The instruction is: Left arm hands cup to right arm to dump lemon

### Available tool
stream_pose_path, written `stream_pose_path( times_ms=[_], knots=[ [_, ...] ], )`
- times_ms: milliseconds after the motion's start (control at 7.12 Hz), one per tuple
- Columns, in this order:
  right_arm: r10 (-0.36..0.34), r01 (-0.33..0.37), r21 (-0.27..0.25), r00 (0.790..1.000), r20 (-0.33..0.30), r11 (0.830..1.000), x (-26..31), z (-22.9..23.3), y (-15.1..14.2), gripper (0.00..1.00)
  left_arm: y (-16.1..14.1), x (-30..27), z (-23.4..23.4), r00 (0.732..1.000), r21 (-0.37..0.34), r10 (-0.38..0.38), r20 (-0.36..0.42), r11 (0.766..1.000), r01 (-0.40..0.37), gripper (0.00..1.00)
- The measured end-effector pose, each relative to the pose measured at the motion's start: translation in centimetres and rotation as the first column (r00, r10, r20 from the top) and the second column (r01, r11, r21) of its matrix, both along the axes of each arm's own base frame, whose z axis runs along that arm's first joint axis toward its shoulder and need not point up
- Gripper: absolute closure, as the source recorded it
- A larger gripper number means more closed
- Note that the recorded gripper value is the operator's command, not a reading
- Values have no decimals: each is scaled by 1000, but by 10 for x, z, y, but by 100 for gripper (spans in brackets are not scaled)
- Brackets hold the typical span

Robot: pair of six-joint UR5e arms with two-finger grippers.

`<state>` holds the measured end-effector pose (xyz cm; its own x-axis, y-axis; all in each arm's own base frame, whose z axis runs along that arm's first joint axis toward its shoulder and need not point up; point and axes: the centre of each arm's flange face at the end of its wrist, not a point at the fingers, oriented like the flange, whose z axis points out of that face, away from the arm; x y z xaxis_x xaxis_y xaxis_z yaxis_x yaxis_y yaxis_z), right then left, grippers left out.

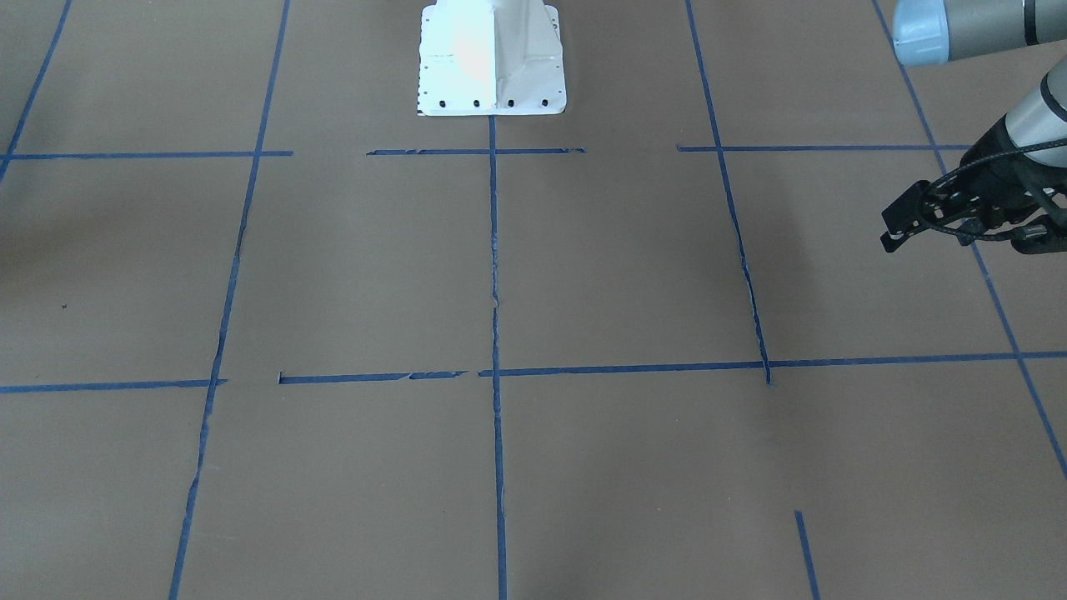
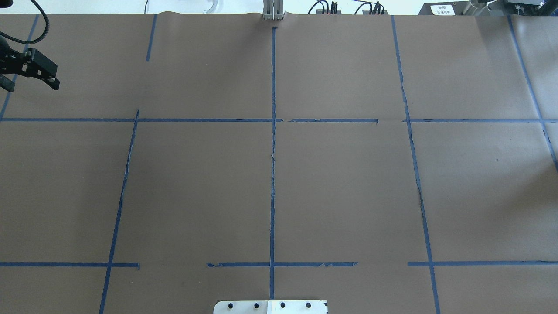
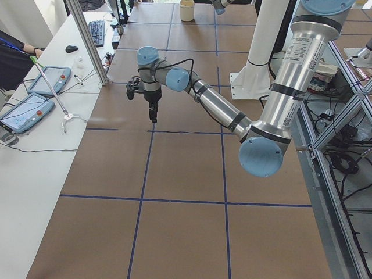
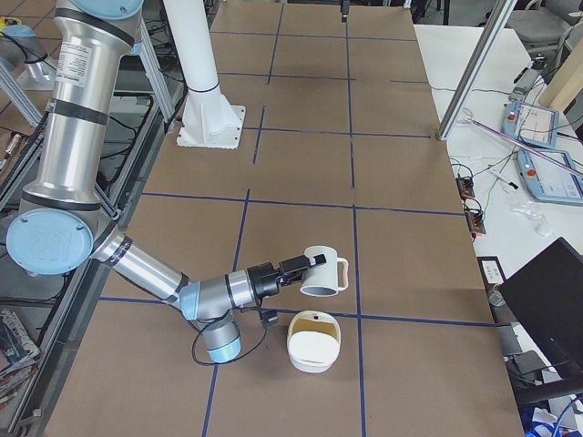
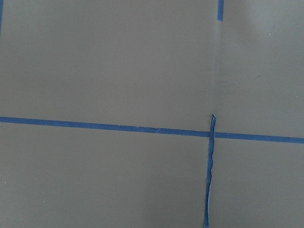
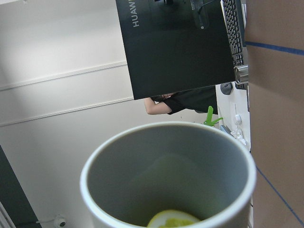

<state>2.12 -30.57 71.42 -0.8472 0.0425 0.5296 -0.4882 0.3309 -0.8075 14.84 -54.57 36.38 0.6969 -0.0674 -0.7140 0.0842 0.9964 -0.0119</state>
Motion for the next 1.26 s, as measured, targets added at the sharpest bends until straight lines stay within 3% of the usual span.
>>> stream_pose_path(
  times_ms=[562,1264],
  knots=[
    [27,-23,-16,966,258,1000,18,13,16,93,0,0,0,1000,1,1,0,1000,-1,0],
    [27,-25,-11,943,331,1000,25,21,26,92,3,-1,0,1000,2,0,1,1000,0,0]
  ],
)
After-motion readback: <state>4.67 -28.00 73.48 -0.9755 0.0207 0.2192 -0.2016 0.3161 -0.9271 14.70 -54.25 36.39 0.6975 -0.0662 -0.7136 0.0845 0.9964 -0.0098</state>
